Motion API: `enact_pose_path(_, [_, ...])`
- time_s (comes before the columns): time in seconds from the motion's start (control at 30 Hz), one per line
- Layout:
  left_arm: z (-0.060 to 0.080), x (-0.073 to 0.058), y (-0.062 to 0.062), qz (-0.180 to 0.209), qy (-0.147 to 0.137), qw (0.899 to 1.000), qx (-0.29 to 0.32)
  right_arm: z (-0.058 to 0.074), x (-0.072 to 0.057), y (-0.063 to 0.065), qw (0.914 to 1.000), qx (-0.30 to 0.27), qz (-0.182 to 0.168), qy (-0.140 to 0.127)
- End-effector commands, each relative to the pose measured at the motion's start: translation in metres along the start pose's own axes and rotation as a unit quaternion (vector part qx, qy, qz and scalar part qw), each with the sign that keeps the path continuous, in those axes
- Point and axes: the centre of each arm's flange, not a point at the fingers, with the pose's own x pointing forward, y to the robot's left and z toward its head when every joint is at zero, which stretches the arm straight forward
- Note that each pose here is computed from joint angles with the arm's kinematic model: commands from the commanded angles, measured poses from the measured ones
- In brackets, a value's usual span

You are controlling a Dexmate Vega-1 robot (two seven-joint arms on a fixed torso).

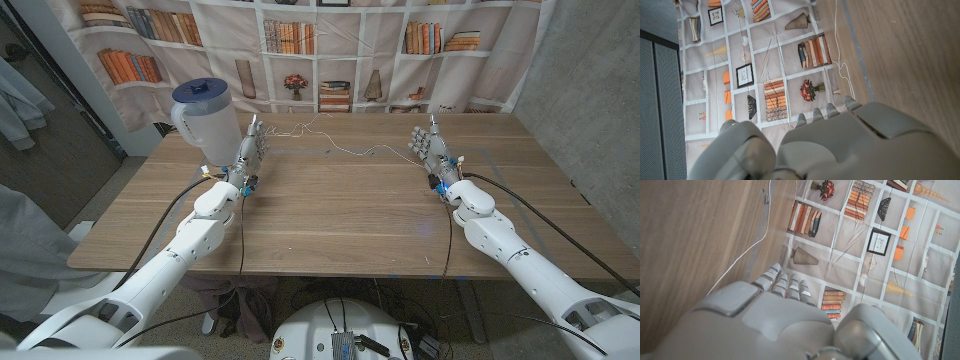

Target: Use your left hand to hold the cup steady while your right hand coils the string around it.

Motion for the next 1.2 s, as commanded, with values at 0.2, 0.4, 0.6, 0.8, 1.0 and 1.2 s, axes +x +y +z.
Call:
enact_pose_path(0.2, [0.001,-0.004,-0.002,-0.001,-0.003,1.000,-0.001,-0.001,-0.001,0.002,1.0000,0.005,0.004,0.002])
enact_pose_path(0.4, [0.006,-0.006,-0.005,-0.001,-0.010,1.000,0.009,0.001,-0.002,0.002,1.0000,0.000,0.003,0.004])
enact_pose_path(0.6, [0.006,-0.007,-0.010,-0.012,-0.015,1.000,0.004,0.002,-0.005,0.002,1.0000,-0.006,0.001,0.006])
enact_pose_path(0.8, [0.006,-0.011,-0.013,-0.022,-0.007,0.999,0.023,0.006,-0.008,0.007,1.0000,-0.008,-0.003,0.004])
enact_pose_path(1.0, [0.005,-0.014,-0.019,-0.027,-0.008,0.999,0.017,0.007,-0.010,0.011,1.0000,-0.007,-0.001,0.001])
enact_pose_path(1.2, [0.005,-0.014,-0.027,-0.025,-0.012,1.000,0.015,0.012,-0.012,0.009,0.9998,-0.020,0.007,0.003])
